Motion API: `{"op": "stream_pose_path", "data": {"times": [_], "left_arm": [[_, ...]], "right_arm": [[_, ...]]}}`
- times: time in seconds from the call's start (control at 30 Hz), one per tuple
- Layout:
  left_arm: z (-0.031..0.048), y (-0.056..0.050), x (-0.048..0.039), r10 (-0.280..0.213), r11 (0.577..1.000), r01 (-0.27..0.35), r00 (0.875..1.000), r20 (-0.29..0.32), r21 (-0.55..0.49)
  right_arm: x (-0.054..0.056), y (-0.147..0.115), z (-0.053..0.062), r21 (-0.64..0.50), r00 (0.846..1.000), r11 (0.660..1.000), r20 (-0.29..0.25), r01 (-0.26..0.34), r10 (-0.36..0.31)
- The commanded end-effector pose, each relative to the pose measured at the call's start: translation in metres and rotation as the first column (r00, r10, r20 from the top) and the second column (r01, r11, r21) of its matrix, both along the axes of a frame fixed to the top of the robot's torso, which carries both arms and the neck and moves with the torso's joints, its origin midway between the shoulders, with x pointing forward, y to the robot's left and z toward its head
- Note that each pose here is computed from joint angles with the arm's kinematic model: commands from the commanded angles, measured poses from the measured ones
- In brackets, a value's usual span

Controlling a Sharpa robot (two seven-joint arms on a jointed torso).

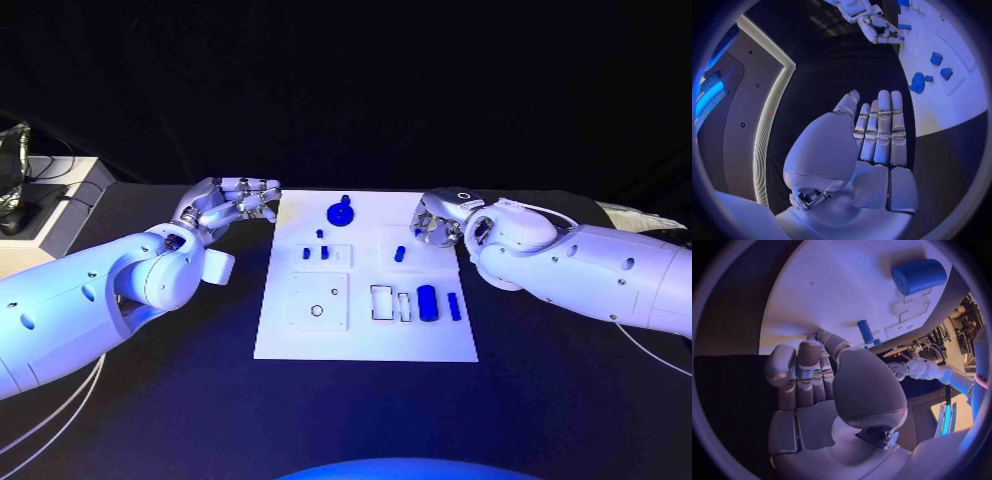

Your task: Assemble the parts on the task board

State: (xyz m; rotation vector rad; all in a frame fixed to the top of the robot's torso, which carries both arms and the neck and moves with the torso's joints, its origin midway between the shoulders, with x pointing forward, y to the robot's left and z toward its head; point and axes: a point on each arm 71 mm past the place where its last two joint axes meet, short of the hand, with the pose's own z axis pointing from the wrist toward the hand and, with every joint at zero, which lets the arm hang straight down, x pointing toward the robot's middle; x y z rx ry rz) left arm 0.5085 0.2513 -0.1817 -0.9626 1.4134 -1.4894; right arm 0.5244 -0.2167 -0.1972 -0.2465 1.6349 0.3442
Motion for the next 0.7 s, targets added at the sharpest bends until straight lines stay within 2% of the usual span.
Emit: {"op": "stream_pose_path", "data": {"times": [0.03,0.17,0.33,0.53,0.7], "left_arm": [[0.0014,0.000,0.0002,0.005,1.000,-0.004,1.000,0.013,-0.013],[0.0013,0.001,0.0004,0.008,1.000,-0.008,1.000,0.014,-0.012],[0.0012,0.001,0.0000,0.007,1.000,-0.006,1.000,0.017,-0.019],[0.0005,0.001,0.0001,0.009,1.000,-0.008,1.000,0.017,-0.021],[-0.0002,0.003,0.0005,0.014,1.000,-0.014,1.000,0.015,-0.024]], "right_arm": [[-0.002,0.001,-0.002,0.014,1.000,1.000,0.020,-0.003,0.003],[-0.003,-0.001,0.000,0.035,0.998,0.999,0.052,0.016,-0.018],[-0.004,-0.005,0.003,0.069,0.997,0.997,0.066,0.027,-0.031],[-0.008,-0.010,0.008,0.122,0.997,0.992,0.058,0.038,-0.045],[-0.014,-0.014,0.020,0.189,0.998,0.981,0.041,0.046,-0.054]]}}
